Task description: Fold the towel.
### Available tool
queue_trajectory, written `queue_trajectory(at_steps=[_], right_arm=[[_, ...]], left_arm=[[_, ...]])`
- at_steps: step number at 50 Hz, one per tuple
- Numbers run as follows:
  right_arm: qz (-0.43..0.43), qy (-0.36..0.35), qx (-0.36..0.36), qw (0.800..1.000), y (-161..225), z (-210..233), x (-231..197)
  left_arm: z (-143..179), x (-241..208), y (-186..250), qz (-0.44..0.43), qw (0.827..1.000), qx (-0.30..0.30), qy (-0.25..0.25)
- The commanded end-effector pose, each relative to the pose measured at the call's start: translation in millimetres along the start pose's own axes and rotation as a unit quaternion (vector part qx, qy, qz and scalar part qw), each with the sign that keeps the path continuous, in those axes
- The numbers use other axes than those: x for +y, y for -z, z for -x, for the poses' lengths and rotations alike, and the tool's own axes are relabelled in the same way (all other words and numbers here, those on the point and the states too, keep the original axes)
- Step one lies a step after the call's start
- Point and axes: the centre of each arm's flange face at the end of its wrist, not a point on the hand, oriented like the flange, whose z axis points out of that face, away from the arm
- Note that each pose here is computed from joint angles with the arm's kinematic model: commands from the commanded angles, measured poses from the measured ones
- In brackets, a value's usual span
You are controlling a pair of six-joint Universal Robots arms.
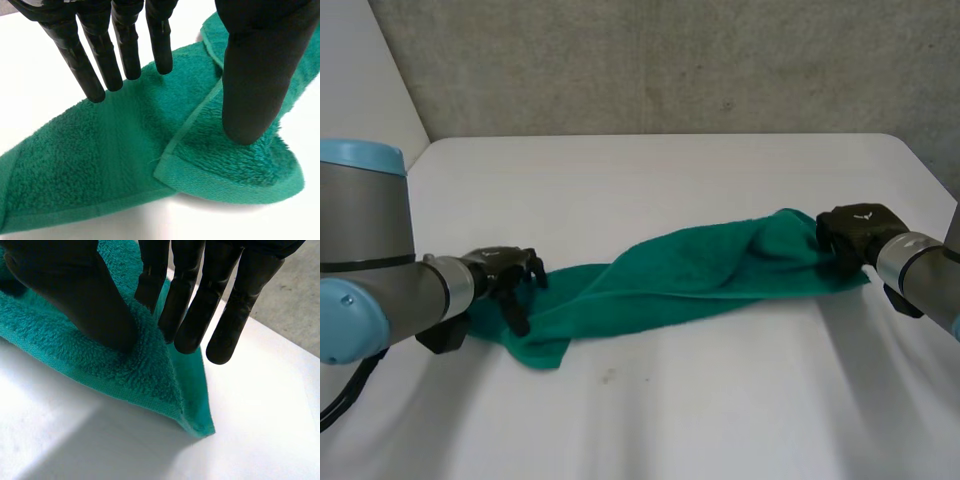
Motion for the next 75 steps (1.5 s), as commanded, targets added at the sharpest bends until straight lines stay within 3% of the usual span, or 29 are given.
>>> queue_trajectory(at_steps=[1, 8, 25, 31, 32, 35, 38, 39, 41, 42, 43, 46, 47, 50, 53, 57, 62, 65, 66, 70, 75], right_arm=[[0.004, -0.002, -0.004, 1.0, 0, 3, 3], [0.01, -0.005, -0.005, 1.0, 0, 3, 7], [-0.011, 0.011, -0.003, 1.0, -1, 3, -6], [-0.039, 0.05, 0.017, 0.998, -9, -7, -25], [-0.048, 0.055, 0.025, 0.997, -10, -10, -31], [-0.08, 0.065, 0.034, 0.994, -16, -7, -52], [-0.194, 0.084, 0.052, 0.976, -11, 4, -122], [-0.222, 0.083, 0.059, 0.97, -6, 4, -139], [-0.279, 0.073, 0.077, 0.954, 2, 1, -170], [-0.338, 0.056, 0.096, 0.934, 12, -5, -199], [-0.368, 0.045, 0.102, 0.923, 18, -7, -212], [-0.456, -0.003, 0.12, 0.882, 39, -22, -247], [-0.474, -0.011, 0.121, 0.872, 48, -24, -254], [-0.496, -0.029, 0.11, 0.861, 76, -24, -265], [-0.476, -0.035, 0.097, 0.873, 77, -20, -253], [-0.417, -0.034, 0.086, 0.904, 60, -10, -215], [-0.341, -0.032, 0.047, 0.938, 48, 10, -167], [-0.293, -0.03, 0.018, 0.955, 40, 21, -140], [-0.262, -0.031, -0.003, 0.965, 36, 29, -122], [-0.176, -0.039, -0.032, 0.983, 15, 48, -71], [-0.075, -0.045, -0.054, 0.995, -8, 62, -15]], left_arm=[[-4, -3, 9, -0.006, 0.999, 0.005, 0.034], [-18, 7, 9, 0.011, 0.999, 0.022, 0.034], [-17, 18, -10, 0.025, 0.999, 0.019, 0.034], [-14, -6, -10, -0.044, 0.999, 0.013, 0.025], [-10, -38, -8, -0.122, 0.992, 0.002, 0.015], [-4, -68, -7, -0.19, 0.982, -0.018, 0.009], [8, -118, 0, -0.299, 0.952, -0.062, 0.003], [15, -145, 9, -0.357, 0.93, -0.088, -0.002], [19, -170, 21, -0.414, 0.904, -0.109, -0.011], [21, -182, 27, -0.442, 0.889, -0.119, -0.017], [23, -204, 43, -0.497, 0.857, -0.133, -0.031], [24, -231, 75, -0.575, 0.802, -0.153, -0.047], [25, -240, 90, -0.61, 0.773, -0.163, -0.052], [26, -245, 104, -0.642, 0.746, -0.169, -0.053], [25, -230, 99, -0.628, 0.758, -0.165, -0.057], [24, -199, 77, -0.582, 0.796, -0.156, -0.061], [19, -133, 35, -0.485, 0.862, -0.137, -0.061], [16, -104, 19, -0.442, 0.886, -0.124, -0.063], [13, -80, 4, -0.408, 0.904, -0.114, -0.063], [4, -26, -25, -0.321, 0.941, -0.093, -0.062], [-1, 19, -32, -0.224, 0.97, -0.079, -0.057]])
